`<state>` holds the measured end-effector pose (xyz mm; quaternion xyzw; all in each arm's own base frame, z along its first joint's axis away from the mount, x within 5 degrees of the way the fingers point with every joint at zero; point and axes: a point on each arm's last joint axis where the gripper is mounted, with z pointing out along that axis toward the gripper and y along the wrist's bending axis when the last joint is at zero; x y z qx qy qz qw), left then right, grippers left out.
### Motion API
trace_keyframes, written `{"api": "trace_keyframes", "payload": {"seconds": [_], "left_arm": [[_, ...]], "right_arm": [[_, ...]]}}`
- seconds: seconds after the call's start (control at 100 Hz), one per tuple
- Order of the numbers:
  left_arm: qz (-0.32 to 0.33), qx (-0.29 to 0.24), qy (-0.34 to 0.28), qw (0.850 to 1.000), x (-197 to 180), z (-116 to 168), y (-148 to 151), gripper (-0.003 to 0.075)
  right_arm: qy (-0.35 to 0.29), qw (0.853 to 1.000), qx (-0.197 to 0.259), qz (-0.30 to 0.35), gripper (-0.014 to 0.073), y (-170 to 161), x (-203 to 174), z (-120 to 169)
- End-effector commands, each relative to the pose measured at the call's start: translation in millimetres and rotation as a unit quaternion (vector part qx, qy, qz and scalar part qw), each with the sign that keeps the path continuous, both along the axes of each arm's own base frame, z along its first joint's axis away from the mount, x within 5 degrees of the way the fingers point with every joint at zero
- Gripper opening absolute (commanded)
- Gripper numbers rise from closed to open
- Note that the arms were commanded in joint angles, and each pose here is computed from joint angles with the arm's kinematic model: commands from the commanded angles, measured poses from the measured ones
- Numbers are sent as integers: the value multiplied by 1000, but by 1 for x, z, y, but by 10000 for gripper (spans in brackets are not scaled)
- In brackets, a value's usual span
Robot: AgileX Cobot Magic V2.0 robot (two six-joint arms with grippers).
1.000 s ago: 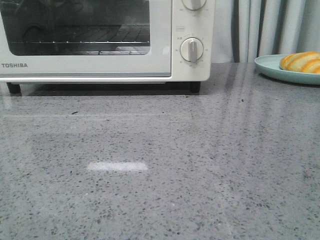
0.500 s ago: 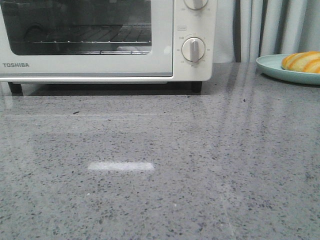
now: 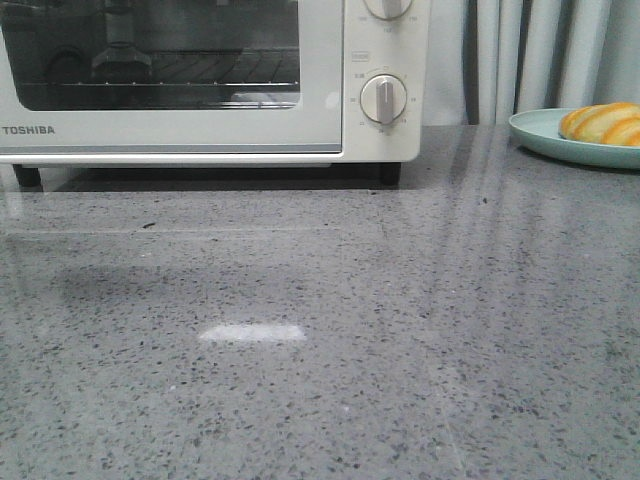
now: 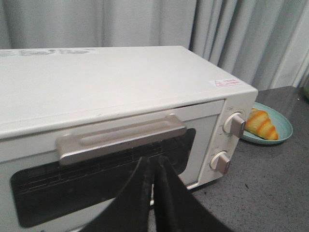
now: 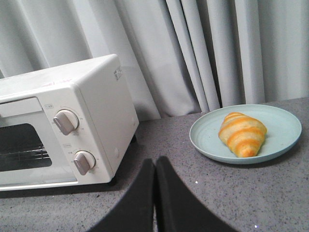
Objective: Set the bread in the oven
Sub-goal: 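Move the left gripper to the toaster oven door handle, then pull the oven door handle down with the left gripper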
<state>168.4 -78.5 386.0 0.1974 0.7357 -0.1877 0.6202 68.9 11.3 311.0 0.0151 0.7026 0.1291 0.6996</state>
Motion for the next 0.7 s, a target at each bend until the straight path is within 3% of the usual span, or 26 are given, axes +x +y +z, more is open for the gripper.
{"api": "trace_keyframes", "payload": {"seconds": [0.0,0.36,0.69], "left_arm": [[5,-21,-30,999,17,21,-10,-21],[11,-4,10,1000,73,9,-35,-21],[-2,54,29,998,87,-11,-41,-21]], "right_arm": [[-32,999,-4,0,-69,0,0,14],[17,1000,-12,1,-69,0,0,5],[24,1000,-13,1,-69,0,0,4]]}}
